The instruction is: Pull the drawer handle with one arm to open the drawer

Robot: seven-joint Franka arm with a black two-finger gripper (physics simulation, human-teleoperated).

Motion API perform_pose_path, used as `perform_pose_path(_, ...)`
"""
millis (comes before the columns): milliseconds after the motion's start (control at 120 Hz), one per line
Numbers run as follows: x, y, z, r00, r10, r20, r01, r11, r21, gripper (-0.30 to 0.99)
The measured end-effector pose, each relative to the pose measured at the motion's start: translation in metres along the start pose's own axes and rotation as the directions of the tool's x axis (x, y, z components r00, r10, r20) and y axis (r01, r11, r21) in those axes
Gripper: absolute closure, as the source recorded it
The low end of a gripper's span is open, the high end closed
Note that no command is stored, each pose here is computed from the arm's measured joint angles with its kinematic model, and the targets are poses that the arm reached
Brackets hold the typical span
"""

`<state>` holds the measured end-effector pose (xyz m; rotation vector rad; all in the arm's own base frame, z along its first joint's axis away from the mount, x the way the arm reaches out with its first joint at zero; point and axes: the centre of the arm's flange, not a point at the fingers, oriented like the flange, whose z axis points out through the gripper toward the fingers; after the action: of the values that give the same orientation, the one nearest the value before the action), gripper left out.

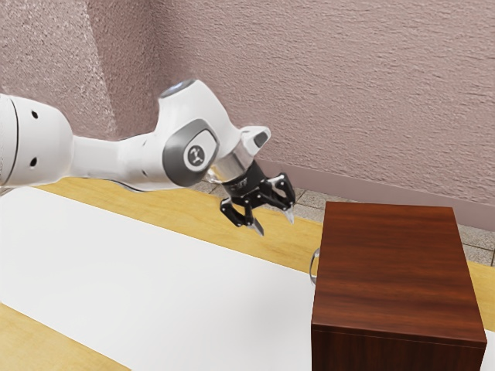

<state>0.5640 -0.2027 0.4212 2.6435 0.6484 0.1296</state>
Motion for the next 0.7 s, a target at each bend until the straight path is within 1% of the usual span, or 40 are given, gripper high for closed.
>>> perform_pose_path(142, -0.001, -0.002, 0.008, 1.000, -0.025, 0.004, 0.025, 1.000, 0.002, 0.30)
perform_pose_path(292, -0.020, 0.003, 0.025, 1.000, -0.014, 0.019, 0.014, 1.000, 0.011, 0.32)
perform_pose_path(450, -0.019, 0.003, 0.034, 1.000, -0.008, 0.019, 0.007, 1.000, 0.015, 0.34)
perform_pose_path(700, -0.025, 0.010, 0.041, 0.999, -0.015, 0.043, 0.016, 1.000, -0.009, 0.40)
